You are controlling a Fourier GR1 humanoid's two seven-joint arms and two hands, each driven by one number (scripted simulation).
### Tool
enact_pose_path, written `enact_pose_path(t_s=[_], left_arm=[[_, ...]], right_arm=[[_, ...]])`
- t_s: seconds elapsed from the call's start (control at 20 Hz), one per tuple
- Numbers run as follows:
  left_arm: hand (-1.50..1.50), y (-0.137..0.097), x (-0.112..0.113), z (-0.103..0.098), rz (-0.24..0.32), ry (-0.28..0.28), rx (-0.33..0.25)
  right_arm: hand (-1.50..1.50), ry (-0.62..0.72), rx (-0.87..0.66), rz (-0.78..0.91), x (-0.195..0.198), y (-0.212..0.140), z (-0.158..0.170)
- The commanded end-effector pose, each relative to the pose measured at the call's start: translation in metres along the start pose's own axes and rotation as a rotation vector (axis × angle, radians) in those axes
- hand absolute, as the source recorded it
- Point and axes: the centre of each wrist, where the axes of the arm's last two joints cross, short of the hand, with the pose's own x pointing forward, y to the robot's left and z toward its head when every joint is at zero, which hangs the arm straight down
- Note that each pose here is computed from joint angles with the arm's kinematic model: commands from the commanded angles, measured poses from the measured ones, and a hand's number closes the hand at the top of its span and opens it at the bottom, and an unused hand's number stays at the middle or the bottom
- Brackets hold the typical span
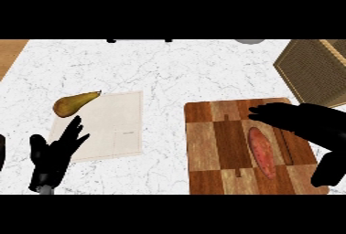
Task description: Pick the sweet potato from the cutting board and place it in the basket
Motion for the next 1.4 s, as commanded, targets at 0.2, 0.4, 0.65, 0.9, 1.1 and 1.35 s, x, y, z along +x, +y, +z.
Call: enact_pose_path(t_s=[0.2,0.4,0.65,0.9,1.1,1.35], left_arm=[[0.0,0.0,-0.024,0.003,-0.001,0.167,0.001],[0.0,-0.009,-0.039,0.004,-0.012,0.182,-0.003],[0.0,0.002,-0.035,0.003,-0.006,0.173,0.001],[0.0,0.013,-0.039,0.018,0.01,0.165,-0.019],[0.0,0.004,-0.03,-0.002,-0.003,0.191,-0.011],[0.0,-0.001,-0.033,0.004,-0.008,0.166,-0.01]], right_arm=[[-1.5,-0.014,-0.01,-0.011,-0.005,0.025,-0.03],[-1.5,-0.014,0.003,0.003,-0.011,0.036,-0.028],[-1.5,0.033,0.075,0.063,-0.012,0.052,-0.031],[-1.5,0.08,0.095,0.066,-0.022,0.054,-0.041],[-1.5,0.045,0.089,0.063,-0.021,0.058,-0.04],[-1.5,0.047,0.071,0.046,-0.024,0.07,-0.058]])
